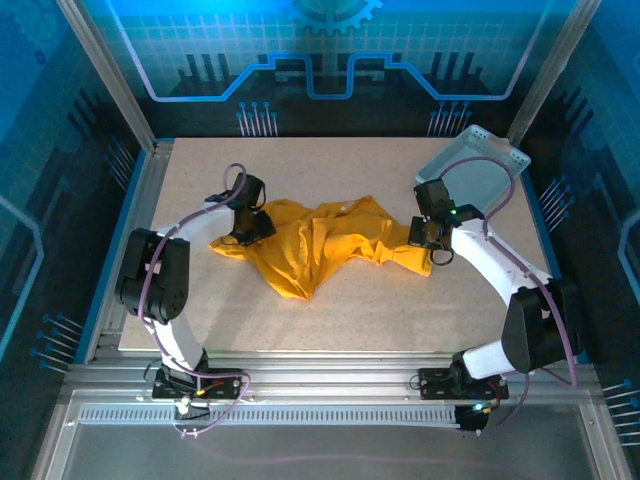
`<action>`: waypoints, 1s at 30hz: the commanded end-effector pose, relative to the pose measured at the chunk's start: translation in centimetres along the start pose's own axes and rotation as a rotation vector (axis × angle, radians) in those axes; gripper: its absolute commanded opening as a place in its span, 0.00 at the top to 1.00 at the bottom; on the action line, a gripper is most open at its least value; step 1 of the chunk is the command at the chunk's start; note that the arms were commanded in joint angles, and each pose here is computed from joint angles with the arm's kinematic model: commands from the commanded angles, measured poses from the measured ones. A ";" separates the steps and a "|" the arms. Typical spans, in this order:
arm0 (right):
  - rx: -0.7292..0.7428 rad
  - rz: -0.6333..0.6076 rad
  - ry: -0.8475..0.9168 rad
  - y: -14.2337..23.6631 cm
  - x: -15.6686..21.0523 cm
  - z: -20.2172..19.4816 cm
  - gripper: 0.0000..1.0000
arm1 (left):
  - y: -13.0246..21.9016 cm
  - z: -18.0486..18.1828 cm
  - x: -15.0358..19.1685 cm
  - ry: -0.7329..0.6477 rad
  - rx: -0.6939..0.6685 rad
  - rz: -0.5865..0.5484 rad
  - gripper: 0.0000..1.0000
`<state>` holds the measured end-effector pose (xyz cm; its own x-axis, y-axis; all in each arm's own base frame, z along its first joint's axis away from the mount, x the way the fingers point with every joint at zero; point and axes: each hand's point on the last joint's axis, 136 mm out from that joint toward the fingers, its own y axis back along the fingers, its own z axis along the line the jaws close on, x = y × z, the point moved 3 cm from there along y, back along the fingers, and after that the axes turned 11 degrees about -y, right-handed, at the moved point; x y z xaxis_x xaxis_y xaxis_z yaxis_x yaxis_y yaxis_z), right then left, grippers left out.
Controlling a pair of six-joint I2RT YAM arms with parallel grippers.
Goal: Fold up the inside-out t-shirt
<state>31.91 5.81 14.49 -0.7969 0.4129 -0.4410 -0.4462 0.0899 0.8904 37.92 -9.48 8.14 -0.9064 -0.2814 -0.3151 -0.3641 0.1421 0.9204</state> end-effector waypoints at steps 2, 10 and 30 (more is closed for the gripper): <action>0.007 -0.024 -0.006 0.7 -0.8 0.4 1.00 | 0.6 -0.1 -0.1 -0.006 0.005 0.019 0.77; -0.002 -0.055 -0.011 1.9 -1.8 0.6 1.00 | 2.4 -0.3 -0.6 -0.015 0.011 -0.008 0.99; -0.278 -0.594 -0.034 24.3 -13.6 0.1 1.00 | 36.6 2.3 -8.5 0.107 0.144 -0.886 1.00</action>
<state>33.44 3.84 36.72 -0.4846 0.4048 -0.7754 -0.8329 0.0572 0.5504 34.66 -1.66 38.89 -0.3881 -0.4305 -0.8149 -0.9068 0.0203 0.4211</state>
